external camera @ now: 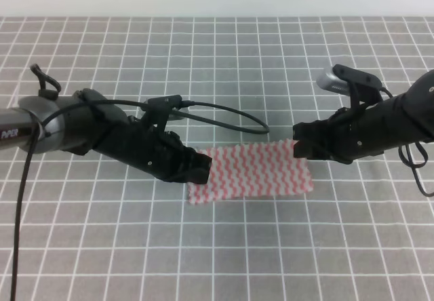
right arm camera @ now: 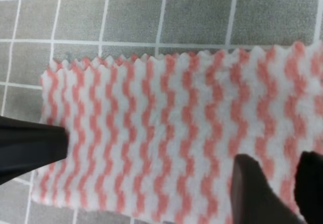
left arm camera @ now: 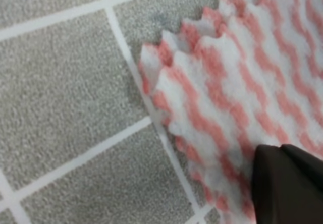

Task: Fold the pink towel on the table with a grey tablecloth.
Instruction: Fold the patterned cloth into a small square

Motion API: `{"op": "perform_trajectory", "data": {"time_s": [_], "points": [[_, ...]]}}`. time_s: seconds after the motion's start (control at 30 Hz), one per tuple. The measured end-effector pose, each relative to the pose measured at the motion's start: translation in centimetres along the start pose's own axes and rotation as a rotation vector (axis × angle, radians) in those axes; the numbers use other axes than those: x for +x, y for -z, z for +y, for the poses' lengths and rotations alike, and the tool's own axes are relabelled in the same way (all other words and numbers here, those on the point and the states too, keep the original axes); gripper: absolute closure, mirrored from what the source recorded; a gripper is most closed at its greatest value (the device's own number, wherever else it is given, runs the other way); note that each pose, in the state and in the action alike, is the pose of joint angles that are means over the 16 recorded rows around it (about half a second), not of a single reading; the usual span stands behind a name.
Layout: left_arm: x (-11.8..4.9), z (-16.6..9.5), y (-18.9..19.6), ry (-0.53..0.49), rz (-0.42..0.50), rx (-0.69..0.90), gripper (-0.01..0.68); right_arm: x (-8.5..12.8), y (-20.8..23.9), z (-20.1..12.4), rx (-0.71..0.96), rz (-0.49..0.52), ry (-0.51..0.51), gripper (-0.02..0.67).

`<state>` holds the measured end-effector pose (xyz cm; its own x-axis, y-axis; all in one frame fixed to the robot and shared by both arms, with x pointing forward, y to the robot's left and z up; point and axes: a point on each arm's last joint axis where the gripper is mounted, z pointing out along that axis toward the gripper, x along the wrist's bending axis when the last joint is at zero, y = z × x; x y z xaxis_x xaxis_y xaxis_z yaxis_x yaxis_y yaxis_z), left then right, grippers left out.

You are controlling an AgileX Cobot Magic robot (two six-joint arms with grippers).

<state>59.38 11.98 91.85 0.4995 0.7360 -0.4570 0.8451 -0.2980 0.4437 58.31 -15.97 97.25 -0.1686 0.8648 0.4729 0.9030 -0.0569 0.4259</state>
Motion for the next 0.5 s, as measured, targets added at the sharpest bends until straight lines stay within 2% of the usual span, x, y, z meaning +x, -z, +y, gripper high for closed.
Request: {"op": "perform_trajectory", "data": {"time_s": [0.3, 0.5], "points": [[0.0, 0.0, 0.0, 0.001, -0.005, 0.005, 0.677, -0.5, -0.8, -0.3, 0.03, -0.02, -0.012, 0.387], [0.0, 0.0, 0.0, 0.001, -0.008, 0.007, 0.677, -1.0, -1.6, -0.6, 0.051, -0.036, -0.025, 0.369]]}}
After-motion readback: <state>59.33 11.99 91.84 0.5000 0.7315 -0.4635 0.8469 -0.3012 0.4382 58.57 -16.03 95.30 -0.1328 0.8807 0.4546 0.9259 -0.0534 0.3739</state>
